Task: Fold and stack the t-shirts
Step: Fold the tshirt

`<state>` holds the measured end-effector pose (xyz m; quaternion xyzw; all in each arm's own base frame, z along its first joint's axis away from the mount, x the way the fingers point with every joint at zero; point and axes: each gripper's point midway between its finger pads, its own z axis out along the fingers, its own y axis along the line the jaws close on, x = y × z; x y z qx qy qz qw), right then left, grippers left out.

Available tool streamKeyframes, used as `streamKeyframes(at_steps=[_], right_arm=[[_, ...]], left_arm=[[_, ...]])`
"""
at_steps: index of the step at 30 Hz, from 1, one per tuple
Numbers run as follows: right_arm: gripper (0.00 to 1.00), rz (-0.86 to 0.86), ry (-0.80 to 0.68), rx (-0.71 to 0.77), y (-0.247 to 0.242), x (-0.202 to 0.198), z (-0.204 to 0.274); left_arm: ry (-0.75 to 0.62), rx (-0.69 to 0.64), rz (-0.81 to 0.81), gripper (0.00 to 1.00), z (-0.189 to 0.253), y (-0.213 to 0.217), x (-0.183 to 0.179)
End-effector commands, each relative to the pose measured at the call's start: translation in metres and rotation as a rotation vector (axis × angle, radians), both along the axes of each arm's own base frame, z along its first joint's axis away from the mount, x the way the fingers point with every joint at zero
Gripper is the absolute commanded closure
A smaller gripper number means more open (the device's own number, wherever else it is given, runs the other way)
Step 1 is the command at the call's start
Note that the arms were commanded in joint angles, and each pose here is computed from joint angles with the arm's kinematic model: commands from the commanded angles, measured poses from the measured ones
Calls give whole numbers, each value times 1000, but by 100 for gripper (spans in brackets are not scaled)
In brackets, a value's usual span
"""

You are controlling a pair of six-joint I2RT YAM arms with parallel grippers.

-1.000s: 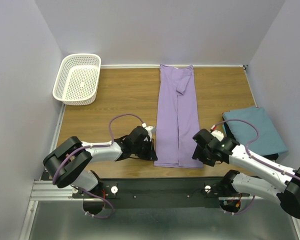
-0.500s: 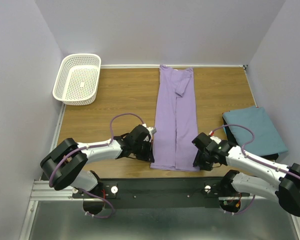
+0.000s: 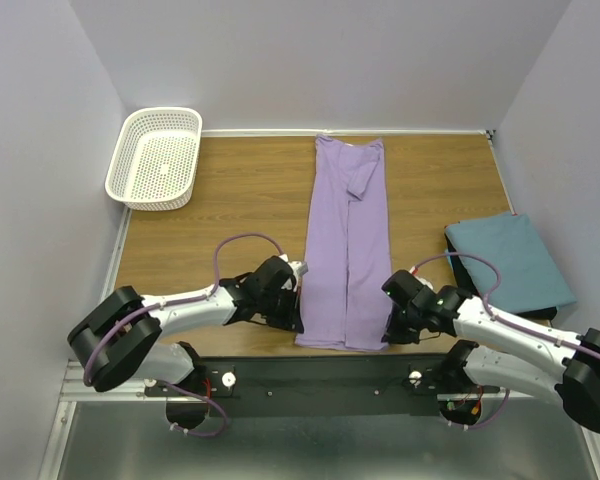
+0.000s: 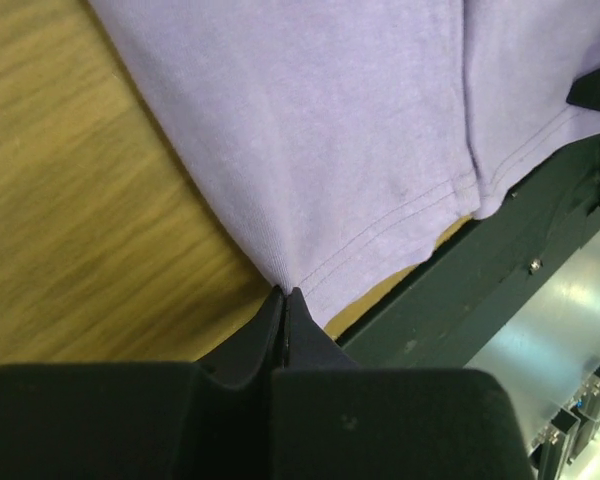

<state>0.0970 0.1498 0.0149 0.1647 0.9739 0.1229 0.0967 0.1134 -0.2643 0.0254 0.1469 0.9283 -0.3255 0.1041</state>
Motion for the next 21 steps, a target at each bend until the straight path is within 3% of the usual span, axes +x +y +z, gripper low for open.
streamKeyframes(at_steps=[1, 7, 10, 14, 21], right_arm=[[100, 25, -61, 10, 9, 13, 21], [100, 29, -294, -84, 20, 79, 77], [100, 15, -374, -148, 24, 116, 100], [100, -40, -393, -264, 4, 164, 96], [99, -95, -421, -223, -5, 242, 72]], left_arm=[[-7, -28, -21, 100, 21, -7, -1], [-144, -3, -10, 100, 55, -25, 46], [-203, -4, 22, 100, 72, -33, 87], [-234, -15, 83, 100, 82, -35, 133], [-234, -26, 217, 100, 77, -33, 213]])
